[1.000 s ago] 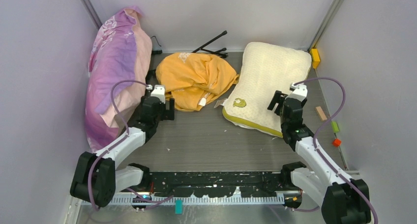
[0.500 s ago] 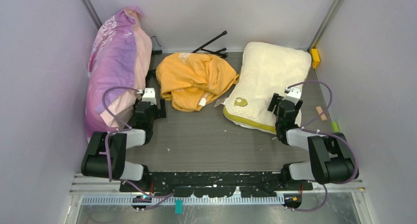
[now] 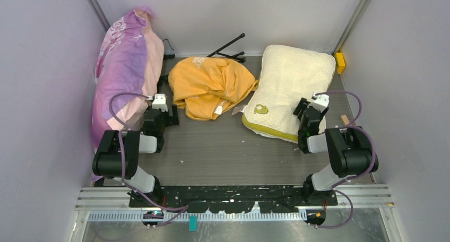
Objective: Remove the pillowcase from the pillow
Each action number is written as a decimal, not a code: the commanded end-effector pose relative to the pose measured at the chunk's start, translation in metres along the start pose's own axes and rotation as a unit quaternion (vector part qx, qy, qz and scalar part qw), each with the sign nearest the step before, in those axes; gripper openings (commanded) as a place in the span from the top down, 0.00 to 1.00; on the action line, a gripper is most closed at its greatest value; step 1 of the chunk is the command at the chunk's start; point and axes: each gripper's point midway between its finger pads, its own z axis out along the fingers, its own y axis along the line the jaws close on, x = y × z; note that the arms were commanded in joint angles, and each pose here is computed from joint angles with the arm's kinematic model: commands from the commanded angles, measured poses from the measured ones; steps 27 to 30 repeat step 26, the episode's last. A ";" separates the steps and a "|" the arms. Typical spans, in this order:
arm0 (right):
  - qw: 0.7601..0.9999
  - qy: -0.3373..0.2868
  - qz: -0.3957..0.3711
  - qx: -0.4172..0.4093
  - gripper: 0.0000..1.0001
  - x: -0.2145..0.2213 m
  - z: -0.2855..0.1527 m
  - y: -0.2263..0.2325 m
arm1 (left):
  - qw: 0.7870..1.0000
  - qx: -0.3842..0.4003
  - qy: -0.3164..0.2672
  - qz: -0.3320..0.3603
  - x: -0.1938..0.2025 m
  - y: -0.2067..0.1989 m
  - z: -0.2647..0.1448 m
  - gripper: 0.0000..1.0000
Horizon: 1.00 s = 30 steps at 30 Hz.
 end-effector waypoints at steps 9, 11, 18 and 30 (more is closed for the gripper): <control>1.000 0.004 0.008 0.008 0.06 0.001 0.005 -0.004 | 0.999 0.013 -0.044 0.000 -0.025 -0.003 0.006 0.00; 1.000 0.005 0.008 0.007 0.06 0.002 0.005 -0.003 | 0.999 0.013 -0.043 0.000 -0.025 -0.003 0.006 0.00; 1.000 0.005 0.008 0.007 0.05 0.002 0.005 -0.004 | 0.999 0.013 -0.043 -0.001 -0.025 -0.004 0.006 0.00; 1.000 0.005 0.008 0.007 0.05 0.002 0.005 -0.003 | 0.999 0.014 -0.043 0.000 -0.025 -0.004 0.006 0.00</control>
